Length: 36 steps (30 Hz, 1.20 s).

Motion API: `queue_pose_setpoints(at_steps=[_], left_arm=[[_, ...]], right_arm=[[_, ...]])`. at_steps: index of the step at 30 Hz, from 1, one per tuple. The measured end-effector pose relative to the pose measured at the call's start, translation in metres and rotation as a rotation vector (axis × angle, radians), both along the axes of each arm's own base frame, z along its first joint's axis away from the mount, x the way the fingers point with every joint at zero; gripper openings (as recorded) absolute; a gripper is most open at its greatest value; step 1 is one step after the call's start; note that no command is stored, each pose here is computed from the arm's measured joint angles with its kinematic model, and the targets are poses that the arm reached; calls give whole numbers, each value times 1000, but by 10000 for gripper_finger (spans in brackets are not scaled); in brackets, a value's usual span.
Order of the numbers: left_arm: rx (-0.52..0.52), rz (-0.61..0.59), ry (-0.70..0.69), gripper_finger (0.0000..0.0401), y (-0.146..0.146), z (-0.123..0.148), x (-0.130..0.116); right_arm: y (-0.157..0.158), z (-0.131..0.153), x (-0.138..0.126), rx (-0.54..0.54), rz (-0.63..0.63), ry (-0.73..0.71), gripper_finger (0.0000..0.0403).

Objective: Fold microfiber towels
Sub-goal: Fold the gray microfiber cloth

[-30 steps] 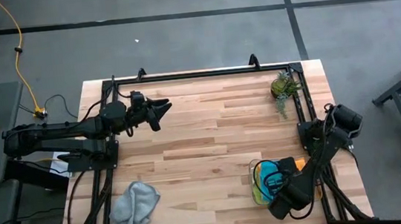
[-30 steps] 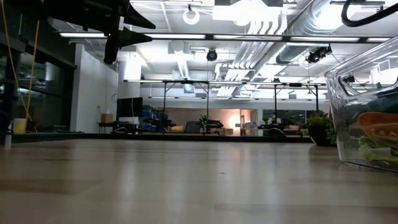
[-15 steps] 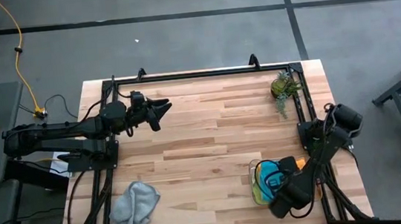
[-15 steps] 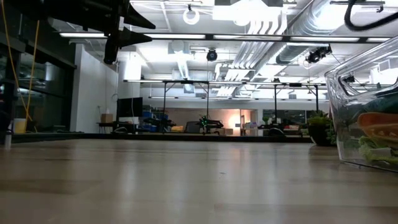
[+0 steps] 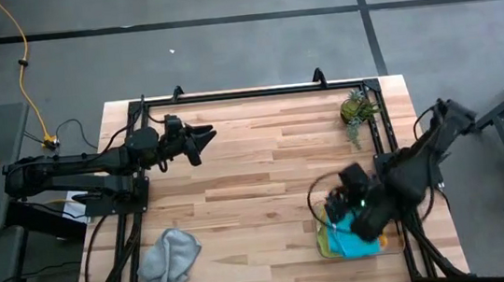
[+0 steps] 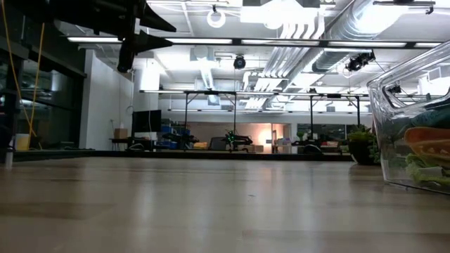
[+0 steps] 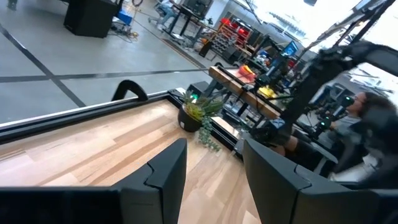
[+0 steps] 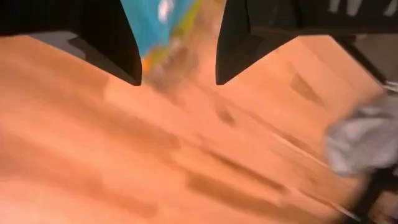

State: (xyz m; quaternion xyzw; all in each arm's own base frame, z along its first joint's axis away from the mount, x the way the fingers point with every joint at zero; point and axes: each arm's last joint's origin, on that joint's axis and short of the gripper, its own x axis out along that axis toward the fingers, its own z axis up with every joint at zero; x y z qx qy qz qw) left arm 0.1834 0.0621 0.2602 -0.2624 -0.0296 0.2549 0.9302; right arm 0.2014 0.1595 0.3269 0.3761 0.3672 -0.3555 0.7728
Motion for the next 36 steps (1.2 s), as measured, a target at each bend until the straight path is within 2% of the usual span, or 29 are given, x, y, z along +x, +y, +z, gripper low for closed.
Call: queue_pose_setpoints(at_steps=[2,6,8,11,13,16,19,23,28,33,36], left_arm=[[-2,-16,-4,147,0,0,0],[8,-68,-45,147,-2,4,1],[18,-96,-80,147,-2,8,2],[38,-131,-133,147,-3,13,2],[50,-147,-165,147,-4,17,2],[63,-169,-196,147,-5,20,2],[72,-179,-219,147,-5,22,1],[82,-204,-235,147,-6,24,1],[156,-243,-268,147,-9,34,2],[326,-219,-238,147,-16,53,4],[397,-181,-181,147,-20,59,6]], right_arm=[[-16,12,2,-52,51,-50,192],[-47,21,12,-137,146,-50,184],[-60,7,17,-130,203,-25,181],[-81,-29,26,-55,290,-47,177],[-97,-50,32,-12,349,-146,177],[-122,-63,43,-23,371,-403,177],[-146,-65,50,-111,352,-601,177],[-169,-54,52,-286,344,-726,177],[-184,-34,55,-466,382,-734,177],[-190,-16,56,-680,450,-687,177],[-191,-11,56,-726,436,-669,177]])
